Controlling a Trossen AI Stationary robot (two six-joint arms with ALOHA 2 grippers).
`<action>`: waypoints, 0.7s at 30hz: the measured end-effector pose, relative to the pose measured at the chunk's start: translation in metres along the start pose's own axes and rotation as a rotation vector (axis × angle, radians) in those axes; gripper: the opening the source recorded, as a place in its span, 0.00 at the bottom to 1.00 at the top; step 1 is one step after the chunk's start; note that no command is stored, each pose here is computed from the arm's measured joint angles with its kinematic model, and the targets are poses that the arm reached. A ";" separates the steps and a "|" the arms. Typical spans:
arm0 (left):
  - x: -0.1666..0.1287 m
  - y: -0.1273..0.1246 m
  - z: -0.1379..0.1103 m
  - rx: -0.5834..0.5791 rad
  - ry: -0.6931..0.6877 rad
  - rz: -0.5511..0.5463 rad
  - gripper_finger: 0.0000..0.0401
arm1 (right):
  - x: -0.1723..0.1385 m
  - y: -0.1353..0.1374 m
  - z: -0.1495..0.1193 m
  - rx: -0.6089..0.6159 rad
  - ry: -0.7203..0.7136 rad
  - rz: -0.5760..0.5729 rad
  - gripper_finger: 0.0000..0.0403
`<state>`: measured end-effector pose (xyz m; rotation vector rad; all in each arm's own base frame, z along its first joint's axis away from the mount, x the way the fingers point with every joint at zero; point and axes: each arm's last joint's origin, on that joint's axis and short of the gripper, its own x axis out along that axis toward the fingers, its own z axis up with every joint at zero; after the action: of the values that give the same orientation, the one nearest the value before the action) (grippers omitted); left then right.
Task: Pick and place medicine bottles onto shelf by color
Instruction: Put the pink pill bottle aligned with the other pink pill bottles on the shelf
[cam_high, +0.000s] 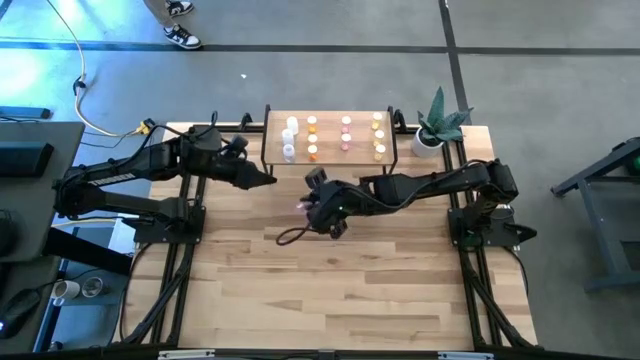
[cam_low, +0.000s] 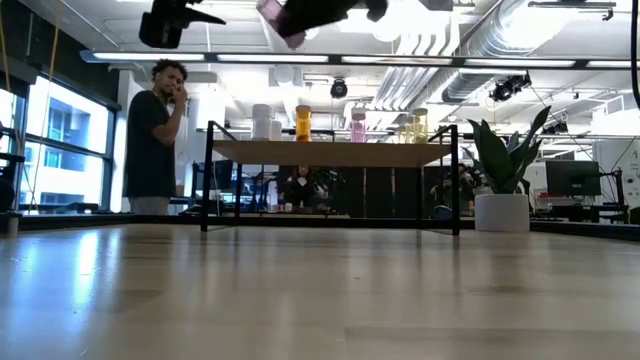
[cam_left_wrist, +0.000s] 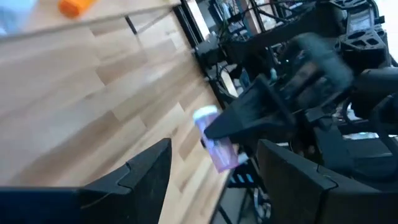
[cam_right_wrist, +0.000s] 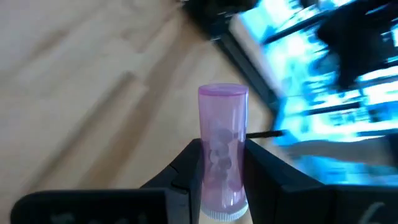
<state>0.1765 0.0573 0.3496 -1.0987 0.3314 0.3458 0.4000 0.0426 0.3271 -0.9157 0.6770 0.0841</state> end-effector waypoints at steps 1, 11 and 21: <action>0.000 0.000 -0.001 -0.013 0.011 -0.007 0.57 | 0.000 -0.002 0.002 -0.032 -0.001 -0.038 0.19; 0.012 -0.010 -0.012 -0.077 0.117 -0.061 0.57 | -0.003 -0.019 0.013 -0.252 -0.046 -0.246 0.19; 0.037 -0.018 -0.011 -0.074 0.117 -0.118 0.57 | -0.003 -0.019 0.014 -0.370 -0.031 -0.254 0.19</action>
<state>0.2169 0.0439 0.3438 -1.2085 0.3573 0.1905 0.4111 0.0415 0.3481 -1.3473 0.5185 -0.0040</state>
